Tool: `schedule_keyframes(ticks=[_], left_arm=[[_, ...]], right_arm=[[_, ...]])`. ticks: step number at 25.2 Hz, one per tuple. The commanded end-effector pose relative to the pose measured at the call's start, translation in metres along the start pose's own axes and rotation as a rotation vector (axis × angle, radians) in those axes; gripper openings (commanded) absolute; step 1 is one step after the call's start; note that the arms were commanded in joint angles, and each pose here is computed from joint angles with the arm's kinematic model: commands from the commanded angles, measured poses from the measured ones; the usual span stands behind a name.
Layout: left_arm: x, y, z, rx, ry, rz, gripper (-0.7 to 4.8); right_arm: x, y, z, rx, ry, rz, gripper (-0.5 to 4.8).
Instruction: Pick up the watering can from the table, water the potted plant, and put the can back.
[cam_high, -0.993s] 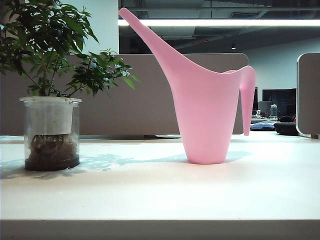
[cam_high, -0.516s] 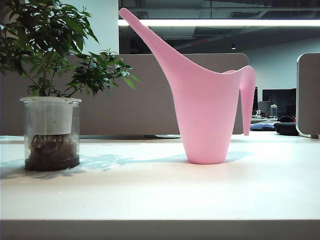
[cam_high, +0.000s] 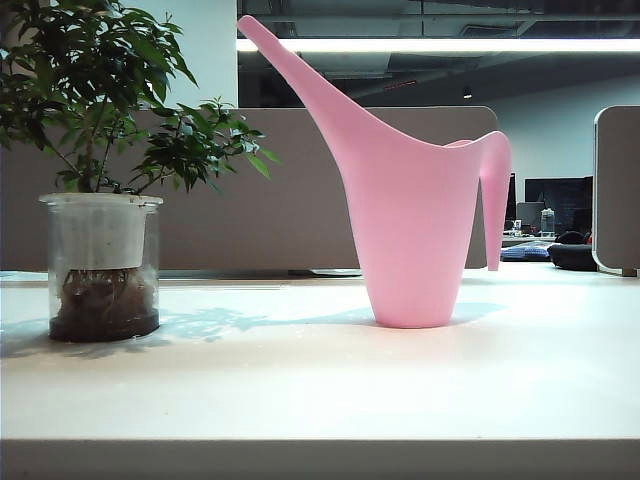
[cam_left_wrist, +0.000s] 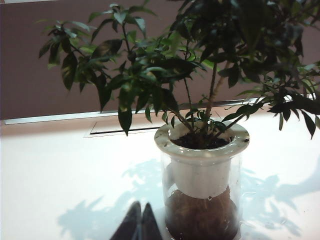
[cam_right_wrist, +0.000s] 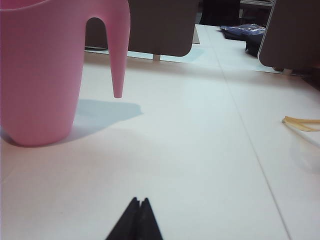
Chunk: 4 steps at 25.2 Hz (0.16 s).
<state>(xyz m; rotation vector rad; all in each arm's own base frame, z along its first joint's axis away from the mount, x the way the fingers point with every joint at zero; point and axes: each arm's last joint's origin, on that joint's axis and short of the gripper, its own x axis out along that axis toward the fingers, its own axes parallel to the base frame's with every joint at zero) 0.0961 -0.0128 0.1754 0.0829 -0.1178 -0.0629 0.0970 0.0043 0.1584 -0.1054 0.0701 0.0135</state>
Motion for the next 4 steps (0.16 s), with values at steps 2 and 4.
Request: schedule_keyframes(ticks=[2,4], left_arm=[[-0.0001,0.0002,0.0021,-0.001,-0.013,0.000,-0.05],[-0.0001,0.0002,0.0021,-0.001,-0.013,0.000,-0.05]], right_arm=[[0.0003,0.0000,0.0002,0.000,-0.016,-0.003,-0.08],[0.0003,0.0000,0.0002,0.000,-0.016,-0.003,-0.08]])
